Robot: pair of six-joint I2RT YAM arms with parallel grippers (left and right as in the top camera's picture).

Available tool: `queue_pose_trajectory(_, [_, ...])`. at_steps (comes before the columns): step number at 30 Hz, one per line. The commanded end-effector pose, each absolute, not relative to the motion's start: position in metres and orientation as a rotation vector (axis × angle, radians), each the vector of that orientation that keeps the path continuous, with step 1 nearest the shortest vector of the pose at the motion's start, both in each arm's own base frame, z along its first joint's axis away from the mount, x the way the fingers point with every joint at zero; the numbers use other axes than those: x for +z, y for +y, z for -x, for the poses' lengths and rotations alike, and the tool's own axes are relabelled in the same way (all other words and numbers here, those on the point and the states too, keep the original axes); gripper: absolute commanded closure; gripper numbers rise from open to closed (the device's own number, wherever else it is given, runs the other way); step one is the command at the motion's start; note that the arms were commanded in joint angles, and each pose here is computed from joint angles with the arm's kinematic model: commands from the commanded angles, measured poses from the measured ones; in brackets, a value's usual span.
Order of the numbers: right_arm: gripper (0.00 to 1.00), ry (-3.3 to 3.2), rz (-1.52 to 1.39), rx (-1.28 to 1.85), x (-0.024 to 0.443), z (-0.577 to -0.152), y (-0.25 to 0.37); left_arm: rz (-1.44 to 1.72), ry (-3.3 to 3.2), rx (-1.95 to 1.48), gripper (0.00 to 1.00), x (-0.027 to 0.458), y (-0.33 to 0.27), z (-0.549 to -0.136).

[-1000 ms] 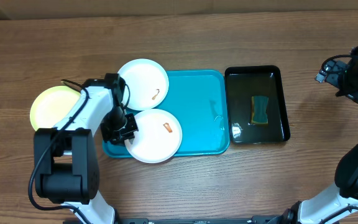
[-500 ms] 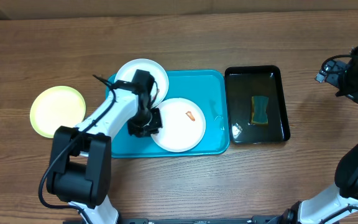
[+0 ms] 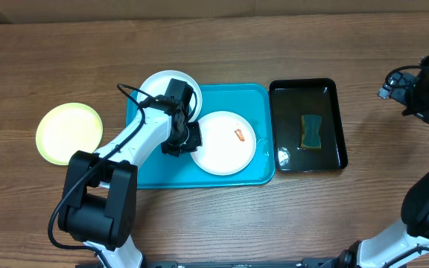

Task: Clean dirty plates on tray and stack at the side
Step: 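Slide the white plate rightward across the tray with the left gripper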

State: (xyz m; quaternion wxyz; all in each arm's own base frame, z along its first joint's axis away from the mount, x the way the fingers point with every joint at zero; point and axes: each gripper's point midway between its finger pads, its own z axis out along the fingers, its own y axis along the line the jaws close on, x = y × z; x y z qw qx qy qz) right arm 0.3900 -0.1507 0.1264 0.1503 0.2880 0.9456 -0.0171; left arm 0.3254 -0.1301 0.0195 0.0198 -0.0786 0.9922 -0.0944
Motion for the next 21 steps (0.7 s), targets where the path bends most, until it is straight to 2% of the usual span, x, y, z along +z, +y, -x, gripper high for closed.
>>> queue_pose_trajectory(1, [0.0, 2.688, -0.816, -0.065, 0.1362, -0.3942, -0.1528, 0.216, 3.067, -0.278, 0.8, 0.0257, -0.1329, -0.323])
queue_pose_trajectory(10, [0.0, 2.688, -0.816, -0.065, 0.1362, -0.3942, -0.1528, 0.137, 3.052, -0.136, 0.83, 0.0238, -0.1403, -0.3172])
queue_pose_trajectory(17, [0.0, 2.688, -0.816, -0.065, 0.1362, -0.3942, -0.1528, 0.212, 3.006, -0.069, 0.84, 0.0243, -0.1389, -0.3234])
queue_pose_trajectory(21, [0.0, 2.688, -0.816, -0.065, 0.1362, -0.3941, -0.1528, 0.214, 2.996, -0.035, 0.96, 0.0244, -0.1348, -0.3248])
